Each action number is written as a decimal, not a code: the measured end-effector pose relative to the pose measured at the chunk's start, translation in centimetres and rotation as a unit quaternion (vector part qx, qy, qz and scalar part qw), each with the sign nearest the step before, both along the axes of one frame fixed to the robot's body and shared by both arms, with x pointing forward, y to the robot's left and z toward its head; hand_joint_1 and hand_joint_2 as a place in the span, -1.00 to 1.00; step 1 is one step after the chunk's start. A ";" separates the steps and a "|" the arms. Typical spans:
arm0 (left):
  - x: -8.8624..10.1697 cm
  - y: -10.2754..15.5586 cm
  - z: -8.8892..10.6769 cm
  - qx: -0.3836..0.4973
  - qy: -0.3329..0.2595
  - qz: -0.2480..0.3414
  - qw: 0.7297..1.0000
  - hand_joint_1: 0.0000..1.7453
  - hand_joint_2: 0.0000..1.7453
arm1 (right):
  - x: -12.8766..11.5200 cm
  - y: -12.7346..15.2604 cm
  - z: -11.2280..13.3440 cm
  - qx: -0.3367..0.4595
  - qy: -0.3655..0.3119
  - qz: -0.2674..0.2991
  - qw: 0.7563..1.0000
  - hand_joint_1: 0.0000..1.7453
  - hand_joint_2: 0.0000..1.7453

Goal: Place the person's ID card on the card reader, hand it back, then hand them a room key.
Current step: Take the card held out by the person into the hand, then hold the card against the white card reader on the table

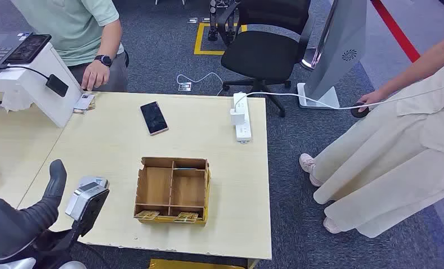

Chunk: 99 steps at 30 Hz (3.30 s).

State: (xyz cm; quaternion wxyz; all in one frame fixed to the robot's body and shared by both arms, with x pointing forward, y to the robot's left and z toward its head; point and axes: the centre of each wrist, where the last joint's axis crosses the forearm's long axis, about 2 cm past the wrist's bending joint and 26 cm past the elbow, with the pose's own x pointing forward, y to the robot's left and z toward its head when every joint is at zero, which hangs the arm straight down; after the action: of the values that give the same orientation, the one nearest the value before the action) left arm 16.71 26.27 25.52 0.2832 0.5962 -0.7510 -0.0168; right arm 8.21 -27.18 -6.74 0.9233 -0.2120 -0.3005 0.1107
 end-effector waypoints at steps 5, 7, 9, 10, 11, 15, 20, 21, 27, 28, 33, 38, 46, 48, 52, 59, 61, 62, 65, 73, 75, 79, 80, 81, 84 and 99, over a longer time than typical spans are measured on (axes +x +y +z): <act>0.0 0.0 0.0 0.000 0.000 0.000 1.000 -1.00 1.00 | 0.0 0.0 0.0 0.000 0.000 0.000 1.000 -1.00 1.00; 0.0 0.0 0.0 0.000 0.000 0.000 1.000 -1.00 1.00 | 0.0 0.0 0.0 0.000 0.000 0.000 1.000 -1.00 1.00; 0.0 0.0 0.0 0.001 0.000 0.000 1.000 -1.00 1.00 | 0.0 0.0 0.0 0.000 0.000 0.000 1.000 -1.00 1.00; 0.0 0.0 0.0 0.001 0.000 0.000 1.000 -1.00 1.00 | 0.0 0.0 0.0 0.000 0.000 0.000 1.000 -1.00 1.00; 0.0 0.0 0.0 0.001 0.000 0.000 1.000 -1.00 1.00 | 0.0 0.0 0.0 0.000 0.000 0.000 1.000 -1.00 1.00; 0.0 0.0 0.0 0.001 0.000 0.000 1.000 -1.00 1.00 | 0.0 0.0 0.0 0.000 0.000 0.000 1.000 -1.00 1.00; 0.0 0.0 0.0 0.003 0.000 0.000 1.000 -1.00 1.00 | 0.0 0.0 0.0 0.000 0.000 0.000 1.000 -1.00 1.00; 0.0 0.0 0.0 0.004 0.000 0.000 1.000 -1.00 1.00 | 0.0 0.0 0.0 0.000 0.000 0.000 1.000 -1.00 1.00; 0.0 0.0 0.0 0.010 0.000 -0.001 1.000 -1.00 1.00 | 0.0 0.0 0.0 -0.001 0.001 0.000 1.000 -1.00 1.00; 0.0 0.0 0.0 0.011 0.001 -0.001 1.000 -1.00 1.00 | 0.0 0.0 0.0 -0.001 0.001 0.000 1.000 -1.00 1.00; 0.1 0.0 0.0 0.015 0.006 -0.002 1.000 -1.00 1.00 | 0.0 0.0 0.0 -0.002 0.001 0.002 1.000 -1.00 1.00; 0.3 -0.1 0.2 0.040 0.021 0.002 0.999 -1.00 1.00 | 0.0 0.0 0.0 -0.004 0.001 0.007 1.000 -1.00 1.00; 1.6 -0.6 0.4 0.088 0.060 0.030 0.994 -1.00 1.00 | 0.1 0.2 -0.1 -0.011 0.002 0.039 0.999 -1.00 1.00; 2.2 -0.8 0.4 0.085 0.068 0.024 0.994 -1.00 1.00 | 0.2 0.3 -0.1 -0.013 0.002 0.048 0.999 -1.00 1.00; 3.3 -1.0 0.2 0.087 0.084 0.013 0.993 -1.00 1.00 | 0.3 0.5 -0.2 -0.014 0.004 0.061 0.998 -1.00 1.00; 5.3 0.0 -0.8 0.101 0.136 0.012 0.985 -1.00 1.00 | 0.7 0.7 -0.4 -0.012 0.005 0.075 0.997 -1.00 1.00; 6.0 0.5 -1.0 0.097 0.155 0.024 0.983 -1.00 1.00 | 0.9 0.8 -0.5 -0.011 0.006 0.077 0.997 -1.00 1.00; 6.3 0.7 -1.1 0.094 0.164 0.031 0.981 -1.00 1.00 | 1.0 0.8 -0.5 -0.011 0.006 0.078 0.997 -1.00 1.00; 7.3 1.0 -1.1 0.090 0.185 0.050 0.977 -1.00 1.00 | 1.1 0.9 -0.5 -0.010 0.007 0.081 0.997 -1.00 1.00; 9.6 1.2 -1.3 0.136 0.212 0.071 0.965 -1.00 1.00 | 1.2 1.1 -0.7 -0.008 0.009 0.091 0.996 -1.00 1.00; 9.9 1.3 -1.4 0.151 0.213 0.070 0.963 -1.00 1.00 | 1.1 1.1 -0.7 -0.008 0.010 0.092 0.996 -1.00 1.00; 10.6 1.4 -1.5 0.162 0.224 0.086 0.957 -1.00 1.00 | 1.1 1.1 -0.8 -0.006 0.013 0.093 0.996 -1.00 1.00; 10.7 1.4 -1.6 0.164 0.227 0.090 0.956 -1.00 1.00 | 1.1 1.1 -0.8 -0.005 0.013 0.093 0.996 -1.00 1.00; 10.9 1.4 -1.7 0.169 0.230 0.092 0.954 -1.00 1.00 | 1.1 1.1 -0.8 -0.004 0.014 0.094 0.996 -1.00 1.00; 11.2 1.4 -2.2 0.185 0.237 0.094 0.949 -1.00 1.00 | 1.0 1.2 -0.9 -0.002 0.017 0.093 0.995 -1.00 1.00; 11.9 2.1 -3.9 0.218 0.273 0.101 0.931 -1.00 1.00 | 0.6 1.1 -1.0 0.001 0.023 0.089 0.996 -1.00 1.00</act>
State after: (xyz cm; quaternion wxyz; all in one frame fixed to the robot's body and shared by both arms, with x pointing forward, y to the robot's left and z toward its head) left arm 28.61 28.36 21.62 0.3406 0.6882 -0.5584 -0.3138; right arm 8.79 -26.09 -7.76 0.9165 -0.1812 -0.2972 0.1971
